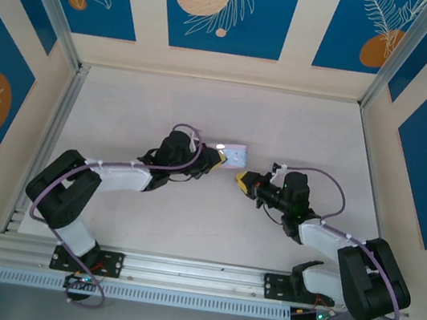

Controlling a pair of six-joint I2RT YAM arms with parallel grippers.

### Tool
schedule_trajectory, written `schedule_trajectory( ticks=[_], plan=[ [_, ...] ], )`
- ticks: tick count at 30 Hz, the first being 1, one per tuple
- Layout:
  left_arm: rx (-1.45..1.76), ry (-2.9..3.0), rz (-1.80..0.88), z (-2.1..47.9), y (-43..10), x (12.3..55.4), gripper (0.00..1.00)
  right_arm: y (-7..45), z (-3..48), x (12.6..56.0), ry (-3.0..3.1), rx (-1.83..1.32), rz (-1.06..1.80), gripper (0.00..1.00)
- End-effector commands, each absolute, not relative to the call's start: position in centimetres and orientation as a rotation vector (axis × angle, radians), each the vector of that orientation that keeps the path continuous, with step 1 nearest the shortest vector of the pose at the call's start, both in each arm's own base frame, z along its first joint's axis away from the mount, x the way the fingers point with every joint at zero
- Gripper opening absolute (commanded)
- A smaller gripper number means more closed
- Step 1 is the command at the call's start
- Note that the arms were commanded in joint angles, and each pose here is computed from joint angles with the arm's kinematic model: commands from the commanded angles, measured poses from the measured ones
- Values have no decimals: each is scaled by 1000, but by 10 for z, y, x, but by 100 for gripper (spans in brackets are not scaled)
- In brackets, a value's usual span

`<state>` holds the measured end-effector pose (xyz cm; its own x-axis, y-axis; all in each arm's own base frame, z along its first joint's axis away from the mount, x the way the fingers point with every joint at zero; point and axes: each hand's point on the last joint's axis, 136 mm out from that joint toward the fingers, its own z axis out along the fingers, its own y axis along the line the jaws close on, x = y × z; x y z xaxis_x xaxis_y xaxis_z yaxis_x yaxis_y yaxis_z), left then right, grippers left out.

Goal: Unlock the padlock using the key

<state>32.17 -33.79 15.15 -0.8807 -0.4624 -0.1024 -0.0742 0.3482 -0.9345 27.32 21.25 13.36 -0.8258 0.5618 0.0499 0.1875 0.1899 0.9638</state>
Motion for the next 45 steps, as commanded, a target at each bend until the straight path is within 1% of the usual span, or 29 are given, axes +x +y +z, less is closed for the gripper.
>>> schedule_trajectory(
  ticks=[1, 13, 20, 45],
  plan=[
    [-425, 2171, -1628, 182, -337, 323, 0, 216, 150, 285, 2095, 706, 1694, 0],
    [-445, 2170, -1630, 181, -336, 323, 0, 222, 155, 301, 2042, 767, 1695, 0],
    [-451, 2167, -1633, 182, -335, 323, 0, 226, 150, 305, 2042, 798, 1684, 0],
    [-449, 2171, -1626, 182, -334, 322, 0, 239, 150, 318, 2035, 790, 1714, 0]
  ],
)
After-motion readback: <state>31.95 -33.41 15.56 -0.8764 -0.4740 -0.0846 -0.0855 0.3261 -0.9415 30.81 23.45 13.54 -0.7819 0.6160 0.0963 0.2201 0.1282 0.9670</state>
